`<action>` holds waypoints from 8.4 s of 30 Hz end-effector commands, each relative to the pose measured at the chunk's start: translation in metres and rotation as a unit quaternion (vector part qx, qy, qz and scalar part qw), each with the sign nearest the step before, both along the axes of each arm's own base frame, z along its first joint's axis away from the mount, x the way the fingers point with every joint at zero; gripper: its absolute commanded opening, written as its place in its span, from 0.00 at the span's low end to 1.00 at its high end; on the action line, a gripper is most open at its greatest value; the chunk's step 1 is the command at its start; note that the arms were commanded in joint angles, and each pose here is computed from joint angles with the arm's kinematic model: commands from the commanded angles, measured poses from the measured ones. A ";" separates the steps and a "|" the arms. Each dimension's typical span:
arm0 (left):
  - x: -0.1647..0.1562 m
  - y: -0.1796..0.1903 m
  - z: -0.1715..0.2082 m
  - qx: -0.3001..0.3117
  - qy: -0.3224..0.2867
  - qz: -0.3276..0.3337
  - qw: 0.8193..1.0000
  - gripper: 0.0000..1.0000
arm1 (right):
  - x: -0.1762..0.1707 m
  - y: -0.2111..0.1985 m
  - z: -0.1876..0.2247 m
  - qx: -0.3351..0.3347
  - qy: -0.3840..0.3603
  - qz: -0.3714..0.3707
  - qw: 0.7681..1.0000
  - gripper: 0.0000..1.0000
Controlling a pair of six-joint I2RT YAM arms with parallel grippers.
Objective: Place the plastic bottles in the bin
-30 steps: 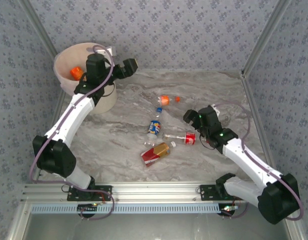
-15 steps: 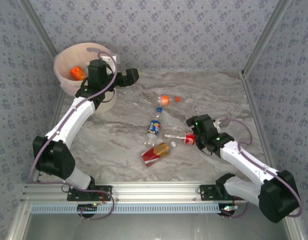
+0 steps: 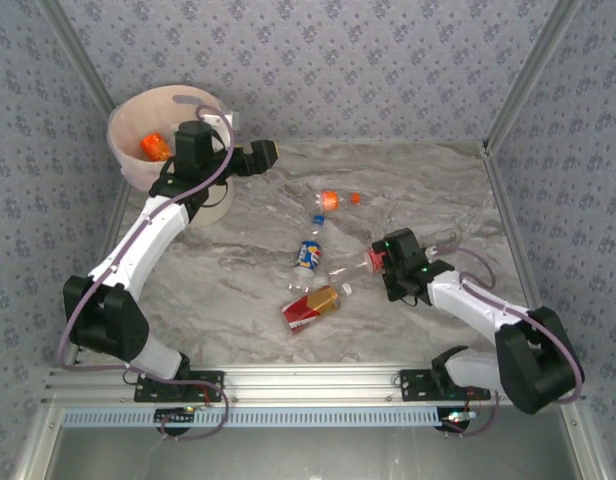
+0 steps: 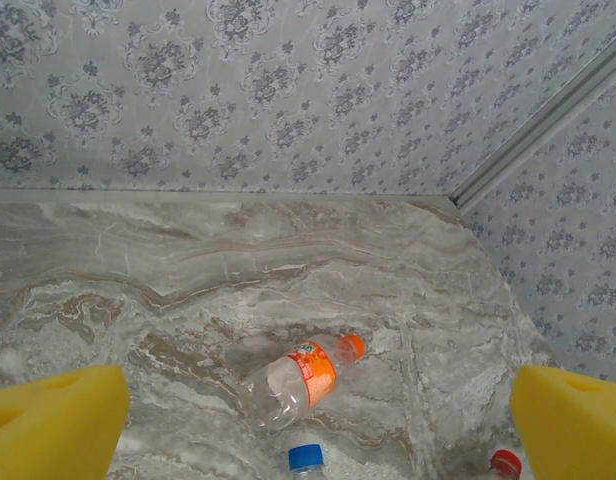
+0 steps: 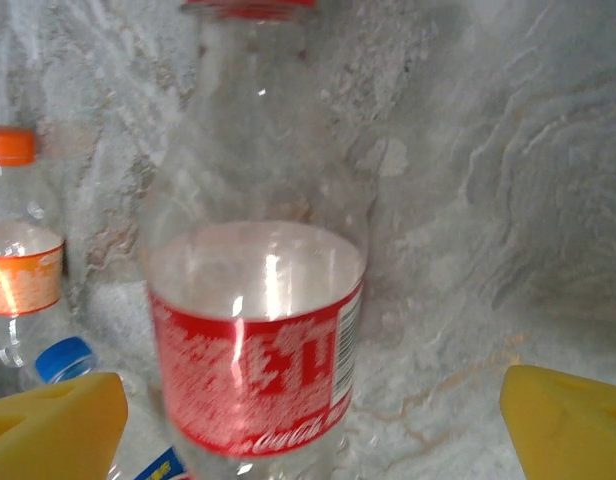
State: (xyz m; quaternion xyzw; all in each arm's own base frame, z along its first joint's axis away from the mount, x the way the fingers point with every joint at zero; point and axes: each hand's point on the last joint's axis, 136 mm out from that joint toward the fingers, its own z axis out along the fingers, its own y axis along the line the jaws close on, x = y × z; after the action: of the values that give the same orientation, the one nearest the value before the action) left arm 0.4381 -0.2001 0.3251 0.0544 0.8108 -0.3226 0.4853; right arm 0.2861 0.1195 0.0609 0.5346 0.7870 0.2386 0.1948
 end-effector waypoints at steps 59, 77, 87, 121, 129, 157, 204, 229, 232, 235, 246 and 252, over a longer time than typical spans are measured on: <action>-0.107 -0.116 -0.054 0.134 0.006 -0.300 0.944 0.98 | 0.118 0.092 0.233 -0.128 -0.491 0.259 0.822 0.52; -0.100 -0.165 -0.083 0.144 0.004 -0.368 0.919 0.67 | 0.094 0.133 0.266 -0.056 -0.530 0.319 0.784 0.54; -0.087 -0.159 -0.083 0.132 0.003 -0.336 0.932 0.50 | 0.081 0.123 0.272 -0.041 -0.549 0.331 0.766 0.80; 0.001 0.028 0.118 0.117 -0.232 0.105 0.960 0.52 | 0.078 0.060 0.259 -0.102 -0.569 0.289 0.763 1.00; 0.043 0.117 0.136 0.145 -0.253 0.229 0.929 0.53 | 0.073 0.053 0.258 -0.118 -0.564 0.285 0.766 1.00; 0.096 0.164 0.038 0.060 -0.081 0.271 0.957 0.93 | 0.077 0.053 0.248 -0.120 -0.549 0.286 0.776 1.00; -0.041 -0.057 -0.103 0.215 0.183 0.015 0.959 0.98 | 0.077 -0.031 0.152 -0.228 -0.365 0.156 0.889 1.00; -0.102 -0.103 -0.245 0.307 0.299 -0.094 0.899 0.98 | 0.071 -0.041 0.138 -0.232 -0.338 0.147 0.900 1.00; -0.107 -0.108 -0.256 0.313 0.311 -0.102 0.891 0.98 | 0.071 -0.042 0.136 -0.230 -0.336 0.143 0.902 1.00; -0.111 -0.114 -0.265 0.326 0.312 -0.110 0.886 0.98 | 0.071 -0.042 0.137 -0.229 -0.337 0.144 0.902 1.00; -0.102 -0.105 -0.287 0.354 0.311 -0.072 0.879 0.83 | 0.070 -0.042 0.136 -0.227 -0.334 0.144 0.903 1.00; -0.095 -0.105 -0.294 0.354 0.303 -0.058 0.883 0.72 | 0.071 -0.038 0.139 -0.221 -0.343 0.152 0.900 1.00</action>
State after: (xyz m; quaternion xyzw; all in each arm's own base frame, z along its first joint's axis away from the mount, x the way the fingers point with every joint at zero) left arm 0.3366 -0.3053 0.0356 0.1754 0.9743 -0.0506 0.1322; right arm 0.3582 0.0849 0.1962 0.2316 0.7816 0.2495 0.5227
